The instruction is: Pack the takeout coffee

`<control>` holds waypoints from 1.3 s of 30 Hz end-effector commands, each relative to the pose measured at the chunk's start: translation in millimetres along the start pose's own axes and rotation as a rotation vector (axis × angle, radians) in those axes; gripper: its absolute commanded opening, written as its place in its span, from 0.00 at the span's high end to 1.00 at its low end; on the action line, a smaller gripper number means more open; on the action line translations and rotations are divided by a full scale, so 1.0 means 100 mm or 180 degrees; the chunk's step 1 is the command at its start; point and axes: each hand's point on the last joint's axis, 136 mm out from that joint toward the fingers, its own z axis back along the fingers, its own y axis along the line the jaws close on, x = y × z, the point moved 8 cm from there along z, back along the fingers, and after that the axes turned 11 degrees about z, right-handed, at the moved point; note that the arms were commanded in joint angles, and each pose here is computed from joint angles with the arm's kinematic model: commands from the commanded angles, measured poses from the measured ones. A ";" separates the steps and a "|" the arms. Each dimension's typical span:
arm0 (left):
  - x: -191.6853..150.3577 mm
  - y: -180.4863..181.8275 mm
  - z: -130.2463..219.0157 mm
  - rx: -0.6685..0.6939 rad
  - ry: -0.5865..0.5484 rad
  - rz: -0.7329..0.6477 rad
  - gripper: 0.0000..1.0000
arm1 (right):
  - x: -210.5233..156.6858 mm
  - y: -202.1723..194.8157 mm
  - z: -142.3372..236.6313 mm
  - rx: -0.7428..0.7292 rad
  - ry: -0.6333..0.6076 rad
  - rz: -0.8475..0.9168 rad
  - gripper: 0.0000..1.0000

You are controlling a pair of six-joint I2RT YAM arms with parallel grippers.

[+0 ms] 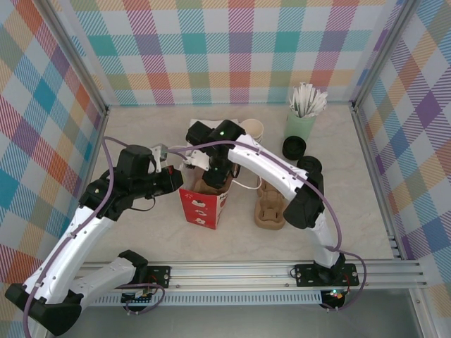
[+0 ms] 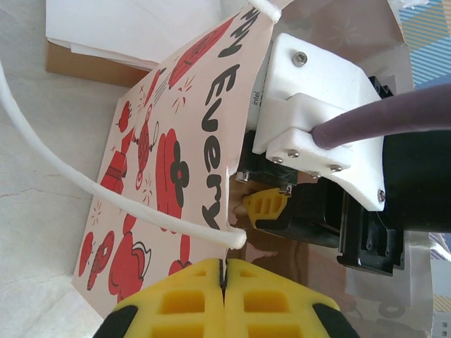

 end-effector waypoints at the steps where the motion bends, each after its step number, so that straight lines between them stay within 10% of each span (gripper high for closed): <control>1: 0.04 -0.04 0.08 -0.0134 -0.0139 -0.0038 0.98 | -0.06 0.04 -0.07 0.0041 0.0185 -0.0012 0.70; 39: 0.00 0.05 0.04 -0.0056 -0.0141 0.0052 0.98 | -0.03 -0.04 -0.30 0.0127 0.0231 -0.0084 0.53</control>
